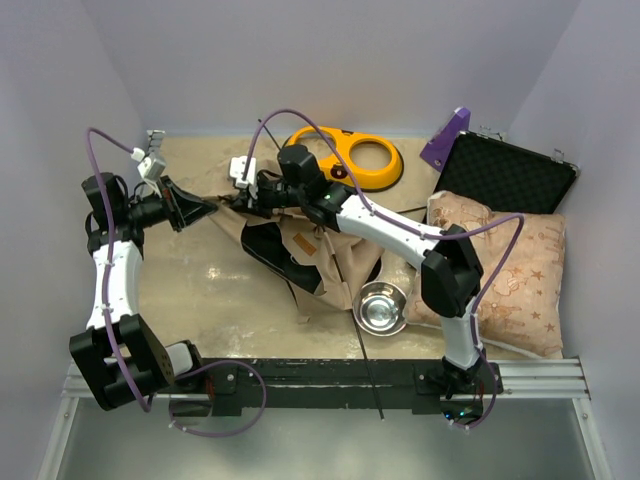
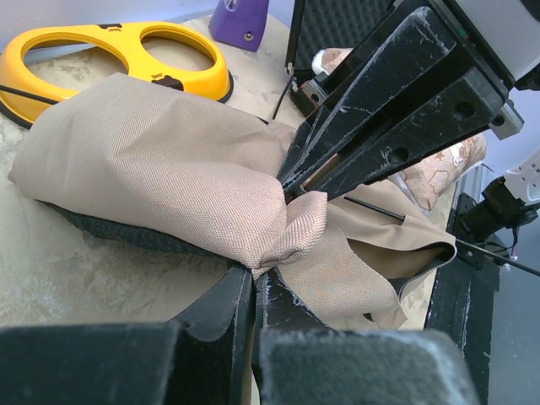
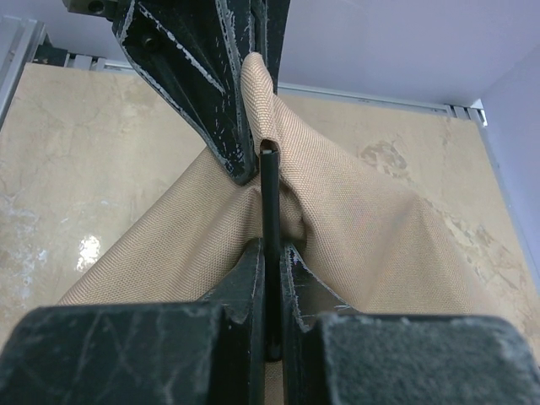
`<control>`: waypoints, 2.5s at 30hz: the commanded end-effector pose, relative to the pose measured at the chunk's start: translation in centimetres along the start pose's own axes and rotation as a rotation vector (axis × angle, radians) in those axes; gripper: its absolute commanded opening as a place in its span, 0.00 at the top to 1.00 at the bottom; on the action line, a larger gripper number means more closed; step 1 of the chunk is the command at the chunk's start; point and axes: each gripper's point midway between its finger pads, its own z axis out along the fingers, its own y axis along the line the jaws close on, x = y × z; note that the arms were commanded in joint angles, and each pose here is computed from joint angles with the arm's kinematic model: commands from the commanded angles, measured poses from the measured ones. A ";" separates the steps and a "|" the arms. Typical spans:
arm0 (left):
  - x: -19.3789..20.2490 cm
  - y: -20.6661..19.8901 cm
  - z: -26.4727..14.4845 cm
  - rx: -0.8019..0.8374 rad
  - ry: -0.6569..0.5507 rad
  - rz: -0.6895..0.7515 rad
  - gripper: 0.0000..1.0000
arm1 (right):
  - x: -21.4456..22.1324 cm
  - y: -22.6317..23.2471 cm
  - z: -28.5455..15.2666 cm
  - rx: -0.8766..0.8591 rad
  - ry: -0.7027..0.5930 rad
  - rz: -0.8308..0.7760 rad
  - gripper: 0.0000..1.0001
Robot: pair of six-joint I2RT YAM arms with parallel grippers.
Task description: Set up the pet tent
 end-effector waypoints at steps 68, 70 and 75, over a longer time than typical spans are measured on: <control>1.3 0.4 -1.4 -0.097 0.210 0.273 0.49 | -1.7 0.1 -0.3 0.024 -0.001 -0.026 1.00; 0.2 -0.2 -2.3 -0.084 0.149 0.291 0.44 | -1.6 0.1 -0.3 0.024 0.002 -0.028 1.00; -0.7 -2.3 -2.8 -0.021 0.109 0.380 0.41 | -1.4 0.2 -0.3 0.020 0.007 -0.028 1.00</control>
